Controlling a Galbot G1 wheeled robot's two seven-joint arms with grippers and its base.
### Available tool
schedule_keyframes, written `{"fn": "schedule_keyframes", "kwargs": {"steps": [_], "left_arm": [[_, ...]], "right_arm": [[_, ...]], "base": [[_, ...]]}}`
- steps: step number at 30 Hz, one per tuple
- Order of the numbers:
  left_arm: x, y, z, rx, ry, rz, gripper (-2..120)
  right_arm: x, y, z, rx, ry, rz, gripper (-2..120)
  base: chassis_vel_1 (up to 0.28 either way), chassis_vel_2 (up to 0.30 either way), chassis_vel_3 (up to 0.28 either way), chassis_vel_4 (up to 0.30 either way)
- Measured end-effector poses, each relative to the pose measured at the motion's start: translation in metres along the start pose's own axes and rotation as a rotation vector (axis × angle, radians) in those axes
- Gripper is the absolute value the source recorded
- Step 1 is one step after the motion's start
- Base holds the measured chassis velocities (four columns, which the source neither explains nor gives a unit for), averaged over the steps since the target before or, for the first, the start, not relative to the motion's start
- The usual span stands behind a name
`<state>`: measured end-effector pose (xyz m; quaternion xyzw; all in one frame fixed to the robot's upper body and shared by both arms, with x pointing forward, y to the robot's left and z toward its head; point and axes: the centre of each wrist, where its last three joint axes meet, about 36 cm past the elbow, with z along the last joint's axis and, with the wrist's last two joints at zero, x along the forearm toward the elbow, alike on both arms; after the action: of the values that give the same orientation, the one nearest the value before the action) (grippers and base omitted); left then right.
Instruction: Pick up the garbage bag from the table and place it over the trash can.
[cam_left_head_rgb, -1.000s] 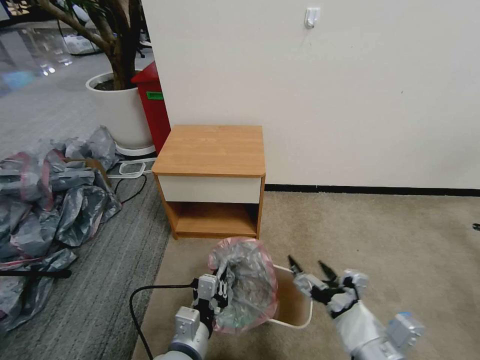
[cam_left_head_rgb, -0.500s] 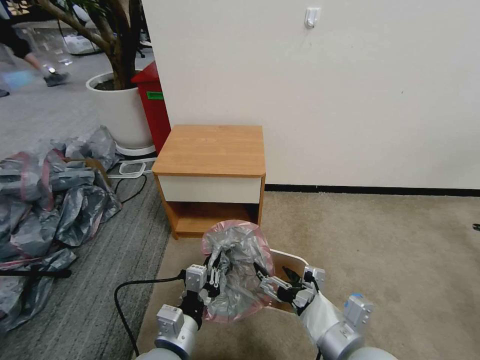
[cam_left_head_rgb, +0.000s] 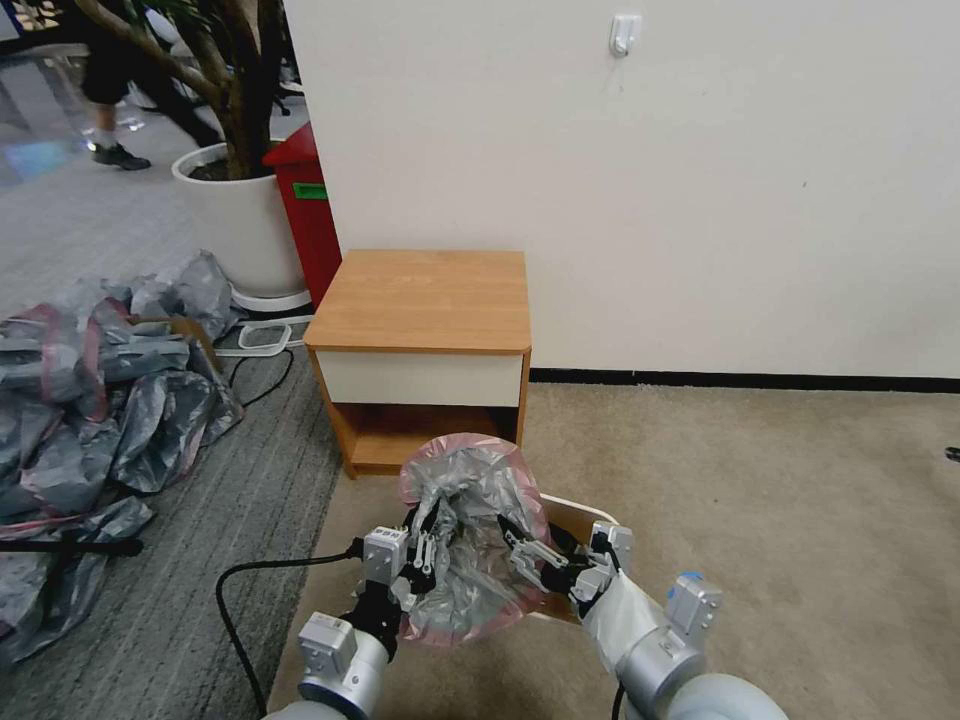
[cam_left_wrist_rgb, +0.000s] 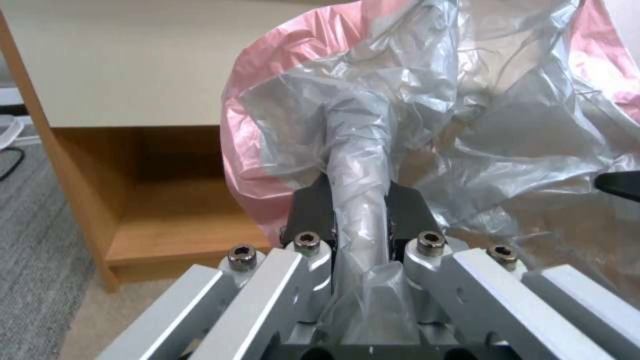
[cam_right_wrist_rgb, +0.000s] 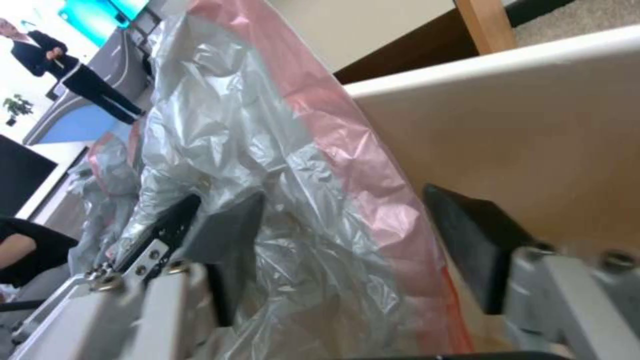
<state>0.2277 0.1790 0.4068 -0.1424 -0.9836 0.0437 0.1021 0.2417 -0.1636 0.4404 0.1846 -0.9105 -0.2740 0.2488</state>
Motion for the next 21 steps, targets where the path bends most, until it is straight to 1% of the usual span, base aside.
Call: {"fn": "schedule_keyframes", "kwargs": {"steps": [1, 2, 3, 4, 5, 8, 9, 13, 14, 16, 17, 21], "left_arm": [[0.0000, 0.0000, 0.0000, 0.000, 0.000, 0.000, 9], [0.0001, 0.0001, -0.0007, 0.001, -0.001, -0.002, 9], [0.0003, 0.0002, -0.0011, 0.002, -0.001, -0.003, 9], [0.0004, 0.0003, -0.0012, 0.002, 0.000, -0.004, 9], [0.0004, 0.0003, -0.0012, 0.002, 0.000, -0.004, 9], [0.0008, 0.0011, -0.0020, 0.003, 0.000, -0.007, 9], [0.0008, 0.0011, -0.0020, 0.003, 0.000, -0.007, 9], [0.0011, 0.0017, -0.0029, 0.003, -0.001, -0.011, 9], [0.0011, 0.0017, -0.0029, 0.003, -0.001, -0.011, 9], [0.0014, 0.0016, -0.0029, 0.007, 0.001, -0.014, 9], [0.0015, 0.0017, -0.0029, 0.014, 0.004, -0.016, 9], [0.0015, 0.0024, -0.0034, 0.025, 0.013, -0.021, 9]], "right_arm": [[0.0000, 0.0000, 0.0000, 0.000, 0.000, 0.000, 63], [-0.0001, 0.0003, 0.0002, -0.001, -0.002, -0.002, 59], [-0.0001, 0.0006, 0.0005, -0.002, -0.004, -0.004, 53], [-0.0001, 0.0008, 0.0006, -0.002, -0.006, -0.005, 50], [-0.0001, 0.0008, 0.0006, -0.002, -0.006, -0.005, 50], [-0.0004, 0.0016, 0.0011, -0.002, -0.009, -0.008, 34], [-0.0004, 0.0016, 0.0011, -0.002, -0.009, -0.008, 34], [-0.0004, 0.0027, 0.0011, 0.003, -0.013, -0.013, 16], [-0.0004, 0.0027, 0.0011, 0.003, -0.013, -0.013, 16], [0.0004, 0.0036, 0.0002, 0.016, -0.020, -0.014, 8], [0.0018, 0.0046, -0.0014, 0.026, -0.026, -0.017, 2], [0.0062, 0.0071, -0.0062, 0.039, -0.035, -0.023, 0]], "base": [[0.000, 0.000, 0.000, 0.000], [0.000, 0.000, 0.000, 0.000], [0.000, 0.000, 0.000, 0.000], [0.000, 0.000, 0.000, 0.000], [0.000, 0.000, 0.000, 0.000], [0.000, 0.000, 0.000, 0.000], [0.000, 0.000, 0.000, 0.000], [0.000, 0.000, 0.000, 0.000], [0.000, 0.000, 0.000, 0.000], [0.000, 0.000, 0.000, 0.000], [0.000, 0.000, 0.000, 0.000], [0.000, 0.000, 0.000, 0.000]]}}
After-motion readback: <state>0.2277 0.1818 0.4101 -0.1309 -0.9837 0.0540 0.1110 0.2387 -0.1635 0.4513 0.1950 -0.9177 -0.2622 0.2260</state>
